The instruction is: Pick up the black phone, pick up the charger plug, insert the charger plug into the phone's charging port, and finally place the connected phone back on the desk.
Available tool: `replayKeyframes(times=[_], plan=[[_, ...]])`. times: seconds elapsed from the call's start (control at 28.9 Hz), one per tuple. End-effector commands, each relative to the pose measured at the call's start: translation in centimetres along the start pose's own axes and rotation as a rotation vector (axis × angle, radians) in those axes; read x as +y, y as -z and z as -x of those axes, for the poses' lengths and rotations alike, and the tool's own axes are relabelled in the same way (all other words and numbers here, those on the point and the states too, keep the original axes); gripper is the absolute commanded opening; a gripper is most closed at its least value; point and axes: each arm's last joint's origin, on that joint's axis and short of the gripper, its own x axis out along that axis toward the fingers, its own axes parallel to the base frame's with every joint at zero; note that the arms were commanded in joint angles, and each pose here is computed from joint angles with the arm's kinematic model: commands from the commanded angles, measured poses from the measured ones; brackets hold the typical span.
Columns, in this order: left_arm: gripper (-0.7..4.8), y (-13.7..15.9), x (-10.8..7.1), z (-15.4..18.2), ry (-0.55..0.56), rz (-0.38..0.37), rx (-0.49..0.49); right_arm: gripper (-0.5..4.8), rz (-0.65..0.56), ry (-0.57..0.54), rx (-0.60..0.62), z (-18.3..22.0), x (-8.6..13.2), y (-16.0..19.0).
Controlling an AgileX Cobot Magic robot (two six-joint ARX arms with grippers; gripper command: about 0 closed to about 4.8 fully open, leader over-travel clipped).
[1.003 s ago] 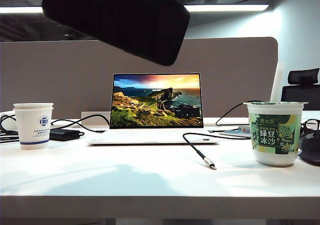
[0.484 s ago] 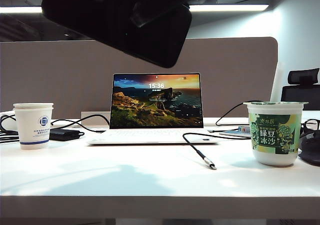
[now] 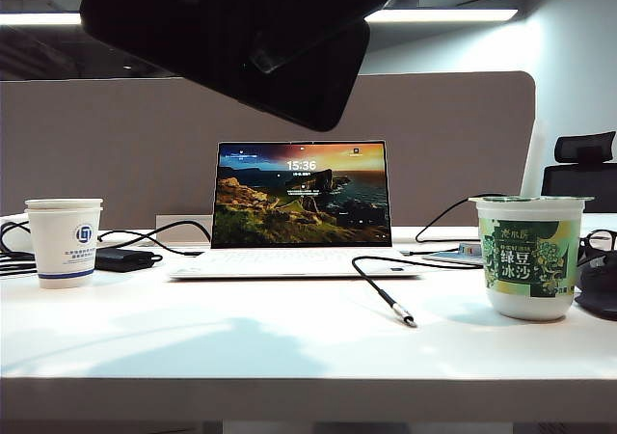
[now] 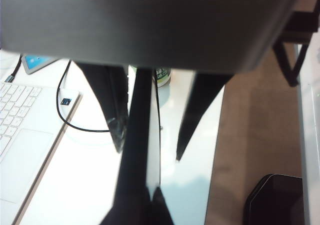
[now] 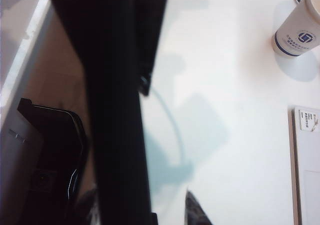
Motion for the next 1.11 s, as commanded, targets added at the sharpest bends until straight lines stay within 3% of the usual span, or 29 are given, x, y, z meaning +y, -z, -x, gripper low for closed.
replayKeyframes(times=[0.03,0.31,0.38,0.59,0.97,1.04,1.11], plan=[[-0.07,-0.51,0.06,0.28,-0.007,-0.027,-0.034,1.97,0.010,0.011,-0.015,0.21,-0.04,-0.28],[-0.06,-0.27,-0.06,0.28,-0.002,-0.059,-0.009,1.94,0.012,0.019,-0.014,0.23,-0.08,-0.30],[-0.06,-0.20,-0.10,0.27,0.001,-0.064,-0.003,1.43,0.012,0.018,-0.013,0.21,-0.08,-0.30],[-0.07,-0.19,-0.10,0.27,0.002,-0.064,-0.001,0.54,0.012,0.018,-0.014,0.21,-0.08,-0.30],[-0.01,-0.37,0.04,0.24,-0.008,-0.076,-0.019,-0.02,0.012,0.017,-0.012,0.23,-0.06,-0.29],[0.43,-0.37,0.05,0.24,-0.008,-0.077,-0.020,-0.01,0.011,0.016,-0.012,0.23,-0.05,-0.28],[1.22,-0.37,0.05,0.24,-0.008,-0.068,-0.019,-0.01,0.012,0.017,-0.012,0.24,-0.05,-0.29]])
